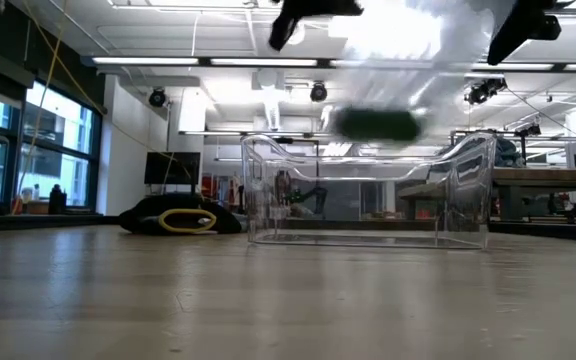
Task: Roll bandage
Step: Put the transparent zip bag into the transparent bin, then return to Home Position
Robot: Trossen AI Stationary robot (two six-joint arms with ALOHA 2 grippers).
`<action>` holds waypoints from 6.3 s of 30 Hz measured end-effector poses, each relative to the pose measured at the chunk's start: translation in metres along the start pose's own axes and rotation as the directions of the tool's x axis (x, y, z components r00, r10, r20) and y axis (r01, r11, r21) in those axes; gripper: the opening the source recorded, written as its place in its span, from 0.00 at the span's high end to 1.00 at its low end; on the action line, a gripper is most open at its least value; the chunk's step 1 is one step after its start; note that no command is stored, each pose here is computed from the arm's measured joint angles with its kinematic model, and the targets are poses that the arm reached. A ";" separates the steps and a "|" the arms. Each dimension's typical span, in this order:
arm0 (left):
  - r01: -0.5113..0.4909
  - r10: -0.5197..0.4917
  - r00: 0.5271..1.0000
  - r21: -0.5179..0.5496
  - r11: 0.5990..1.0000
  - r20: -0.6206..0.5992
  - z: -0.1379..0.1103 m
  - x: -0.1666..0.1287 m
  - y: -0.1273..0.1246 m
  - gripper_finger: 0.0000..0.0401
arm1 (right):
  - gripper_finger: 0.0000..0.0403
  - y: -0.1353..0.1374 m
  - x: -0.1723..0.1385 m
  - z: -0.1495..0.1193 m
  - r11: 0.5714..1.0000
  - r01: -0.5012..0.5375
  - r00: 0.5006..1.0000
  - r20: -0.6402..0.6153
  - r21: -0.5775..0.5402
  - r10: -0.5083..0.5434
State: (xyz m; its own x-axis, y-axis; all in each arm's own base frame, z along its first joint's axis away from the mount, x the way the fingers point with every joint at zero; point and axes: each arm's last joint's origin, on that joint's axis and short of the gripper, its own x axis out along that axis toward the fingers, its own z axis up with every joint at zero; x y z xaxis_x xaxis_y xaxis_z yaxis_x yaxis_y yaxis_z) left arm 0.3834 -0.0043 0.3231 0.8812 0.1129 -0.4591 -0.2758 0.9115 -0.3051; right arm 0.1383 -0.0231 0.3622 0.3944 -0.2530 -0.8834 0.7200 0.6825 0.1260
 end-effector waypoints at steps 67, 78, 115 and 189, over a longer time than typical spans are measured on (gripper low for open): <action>-0.061 0.119 0.967 0.247 0.967 -0.226 0.002 -0.068 0.035 0.45 | 1.00 -0.005 -0.003 -0.007 0.992 -0.022 0.999 -0.050 -0.121 0.016; 0.004 0.010 0.992 -0.108 0.994 0.127 -0.105 -0.116 0.076 0.48 | 1.00 -0.035 0.005 -0.065 0.883 -0.420 0.904 0.180 0.208 0.388; -0.017 0.024 0.999 -0.202 0.979 0.032 -0.260 -0.122 0.142 0.49 | 1.00 -0.034 0.070 -0.091 0.781 -0.609 0.572 0.608 -0.135 0.551; 0.116 -0.091 0.919 -0.042 0.992 0.383 -0.237 -0.169 0.137 0.49 | 1.00 -0.034 0.145 -0.131 0.503 -0.528 0.280 0.419 -0.684 0.864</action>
State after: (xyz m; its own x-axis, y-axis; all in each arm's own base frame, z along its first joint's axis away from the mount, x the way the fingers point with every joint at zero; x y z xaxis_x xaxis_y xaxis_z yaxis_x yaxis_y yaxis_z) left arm 0.1062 0.0076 0.1613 0.9822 0.1720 -0.0752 -0.1877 0.9010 -0.3911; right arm 0.0966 0.0070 0.1709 0.9716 0.2313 0.0506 -0.2368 0.9460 0.2212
